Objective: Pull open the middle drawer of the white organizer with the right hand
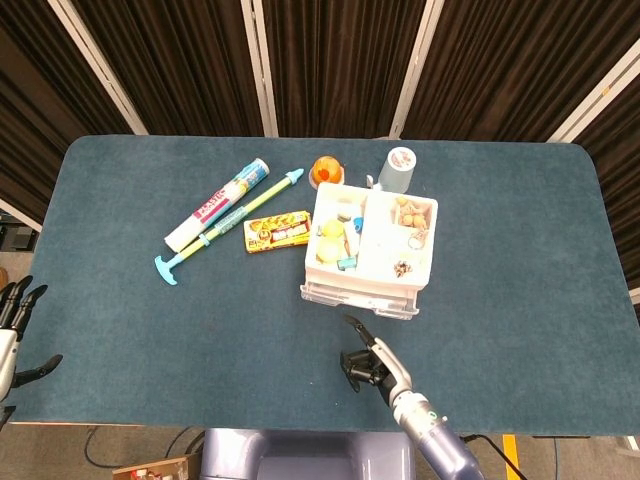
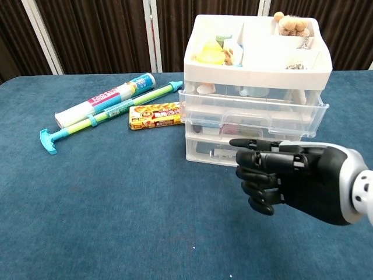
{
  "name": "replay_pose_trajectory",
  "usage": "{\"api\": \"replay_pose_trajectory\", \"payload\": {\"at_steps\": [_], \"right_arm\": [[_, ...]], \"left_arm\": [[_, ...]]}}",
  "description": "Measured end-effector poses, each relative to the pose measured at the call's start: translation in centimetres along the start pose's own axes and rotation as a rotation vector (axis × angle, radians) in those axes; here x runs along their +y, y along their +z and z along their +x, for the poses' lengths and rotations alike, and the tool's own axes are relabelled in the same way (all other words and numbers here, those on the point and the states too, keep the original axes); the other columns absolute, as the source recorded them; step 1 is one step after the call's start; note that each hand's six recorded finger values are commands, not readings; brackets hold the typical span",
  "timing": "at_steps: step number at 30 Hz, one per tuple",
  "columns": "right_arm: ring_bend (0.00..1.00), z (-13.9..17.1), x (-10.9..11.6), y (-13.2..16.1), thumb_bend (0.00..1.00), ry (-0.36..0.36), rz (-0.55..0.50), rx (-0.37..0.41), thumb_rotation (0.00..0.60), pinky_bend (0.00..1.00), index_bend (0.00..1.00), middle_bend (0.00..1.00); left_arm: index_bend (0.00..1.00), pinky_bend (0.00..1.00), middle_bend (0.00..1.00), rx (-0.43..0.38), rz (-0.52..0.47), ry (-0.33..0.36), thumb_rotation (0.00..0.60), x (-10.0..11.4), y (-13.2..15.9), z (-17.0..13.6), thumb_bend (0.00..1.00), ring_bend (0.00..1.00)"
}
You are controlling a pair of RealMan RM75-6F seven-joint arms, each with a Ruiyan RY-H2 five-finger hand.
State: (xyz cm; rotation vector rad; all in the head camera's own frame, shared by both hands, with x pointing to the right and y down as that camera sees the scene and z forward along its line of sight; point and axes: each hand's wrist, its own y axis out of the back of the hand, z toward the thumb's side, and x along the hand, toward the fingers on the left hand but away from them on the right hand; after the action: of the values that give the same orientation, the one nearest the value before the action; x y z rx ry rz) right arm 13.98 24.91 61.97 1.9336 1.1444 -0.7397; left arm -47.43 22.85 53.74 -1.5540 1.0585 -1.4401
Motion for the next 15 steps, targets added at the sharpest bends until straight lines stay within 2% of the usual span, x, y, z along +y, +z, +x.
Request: {"api": "replay_pose_trajectory", "payload": {"at_steps": [6, 9, 15], "right_arm": [[0.76, 1.5, 0.5, -0.3, 0.62, -0.041, 0.084, 0.016, 0.600, 0.78, 0.02, 0.87], [0.77, 2.4, 1.1, -0.3, 0.62, -0.081, 0.172, 0.042, 0.600, 0.78, 0.08, 0.88], [0.79, 4.2, 1.9, 0.7, 0.62, -0.155, 0.383, 0.132, 0.600, 0.78, 0.13, 0.90]], "left_arm": [[0.09, 0.16, 0.00, -0.002, 0.004, 0.000, 0.600, 0.0, 0.1, -0.1, 0.03, 0.01], [0.09, 0.16, 0.00, 0.000, 0.005, 0.000, 0.600, 0.0, 0.0, -0.1, 0.03, 0.01], [0.09, 0.16, 0.00, 0.001, 0.006, -0.001, 0.600, -0.1, 0.0, -0.1, 0.03, 0.01]]}}
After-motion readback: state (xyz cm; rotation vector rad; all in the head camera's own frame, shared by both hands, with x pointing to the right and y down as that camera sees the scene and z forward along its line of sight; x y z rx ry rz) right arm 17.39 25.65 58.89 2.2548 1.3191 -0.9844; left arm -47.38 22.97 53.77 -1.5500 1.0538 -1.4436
